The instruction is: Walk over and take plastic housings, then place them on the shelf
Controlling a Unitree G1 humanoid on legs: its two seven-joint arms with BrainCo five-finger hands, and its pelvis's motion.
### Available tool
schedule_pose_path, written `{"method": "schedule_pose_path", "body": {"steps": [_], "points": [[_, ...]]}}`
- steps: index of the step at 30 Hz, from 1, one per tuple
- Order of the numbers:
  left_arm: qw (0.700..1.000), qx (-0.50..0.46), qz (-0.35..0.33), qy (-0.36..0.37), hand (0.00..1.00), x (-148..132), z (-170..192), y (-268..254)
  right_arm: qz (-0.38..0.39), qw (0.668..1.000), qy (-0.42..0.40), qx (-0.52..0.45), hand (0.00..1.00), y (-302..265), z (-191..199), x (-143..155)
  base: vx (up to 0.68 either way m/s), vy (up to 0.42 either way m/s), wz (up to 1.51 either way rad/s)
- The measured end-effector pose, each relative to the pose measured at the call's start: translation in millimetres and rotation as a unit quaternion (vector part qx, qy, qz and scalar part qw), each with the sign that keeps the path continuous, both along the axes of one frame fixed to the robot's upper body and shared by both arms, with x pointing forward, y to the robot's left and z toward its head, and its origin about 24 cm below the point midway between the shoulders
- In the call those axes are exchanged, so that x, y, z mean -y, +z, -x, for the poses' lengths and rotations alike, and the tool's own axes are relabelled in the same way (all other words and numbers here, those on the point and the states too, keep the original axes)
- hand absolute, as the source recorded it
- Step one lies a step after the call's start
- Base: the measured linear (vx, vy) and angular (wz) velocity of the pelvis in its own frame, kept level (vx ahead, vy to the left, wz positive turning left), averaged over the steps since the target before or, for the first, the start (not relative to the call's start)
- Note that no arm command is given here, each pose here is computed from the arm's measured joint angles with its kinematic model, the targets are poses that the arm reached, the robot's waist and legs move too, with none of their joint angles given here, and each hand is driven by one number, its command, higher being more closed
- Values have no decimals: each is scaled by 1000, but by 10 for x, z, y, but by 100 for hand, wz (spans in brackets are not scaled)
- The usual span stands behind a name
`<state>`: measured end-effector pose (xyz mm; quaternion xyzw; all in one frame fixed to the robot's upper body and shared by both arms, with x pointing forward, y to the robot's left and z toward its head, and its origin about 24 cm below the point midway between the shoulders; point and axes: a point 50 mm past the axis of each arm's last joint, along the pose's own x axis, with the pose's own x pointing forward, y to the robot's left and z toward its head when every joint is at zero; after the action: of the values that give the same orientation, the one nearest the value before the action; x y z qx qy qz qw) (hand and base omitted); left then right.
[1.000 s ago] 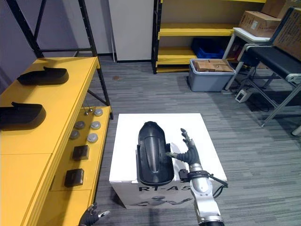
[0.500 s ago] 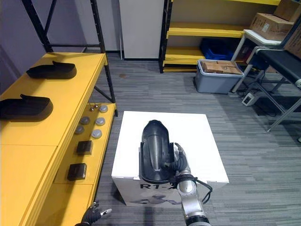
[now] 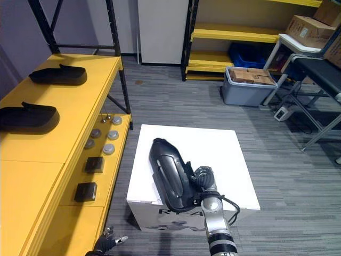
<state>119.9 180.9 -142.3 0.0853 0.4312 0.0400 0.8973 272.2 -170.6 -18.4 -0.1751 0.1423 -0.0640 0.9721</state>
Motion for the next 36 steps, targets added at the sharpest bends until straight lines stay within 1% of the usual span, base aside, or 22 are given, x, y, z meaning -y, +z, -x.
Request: {"method": "schedule_pose_path", "body": {"steps": [7,9,14,19,23,26,28,29,31,33,36], "points": [[1000,1,-1,2,0,-5,-6,3,-8,1000,11,-5,100,-10,0,-76,9,15,-4],[1000,3,-2,4,0,-8,-10,7,0,1000,12,1,100,16,-8,-78,4,3,-4],[1000,21,3,19,0,-2,-40,53,29,998,-14,63,100,267,-58,-75,22,17,-5],[997,71,2,37,0,-39,-158,198,46,992,-49,109,100,436,-20,-6,19,16,-5],[987,142,12,72,0,-34,-337,407,52,982,-78,167,100,666,51,51,0,0,0],[973,206,18,99,0,-32,-457,636,53,974,-91,202,100,812,73,72,0,0,0],[957,268,26,109,0,-22,-564,866,54,967,-103,226,100,918,91,114,0,0,0],[952,283,30,113,0,-22,-588,926,55,965,-106,232,100,946,95,119,0,0,0],[936,327,41,123,0,-12,-648,1105,60,960,-111,251,100,1024,109,132,0,0,0],[911,385,63,137,0,10,-732,1356,66,953,-112,273,100,1120,125,128,0,0,0],[887,434,91,127,0,91,-800,1577,73,947,-102,295,100,1214,137,81,0,0,0]]}}
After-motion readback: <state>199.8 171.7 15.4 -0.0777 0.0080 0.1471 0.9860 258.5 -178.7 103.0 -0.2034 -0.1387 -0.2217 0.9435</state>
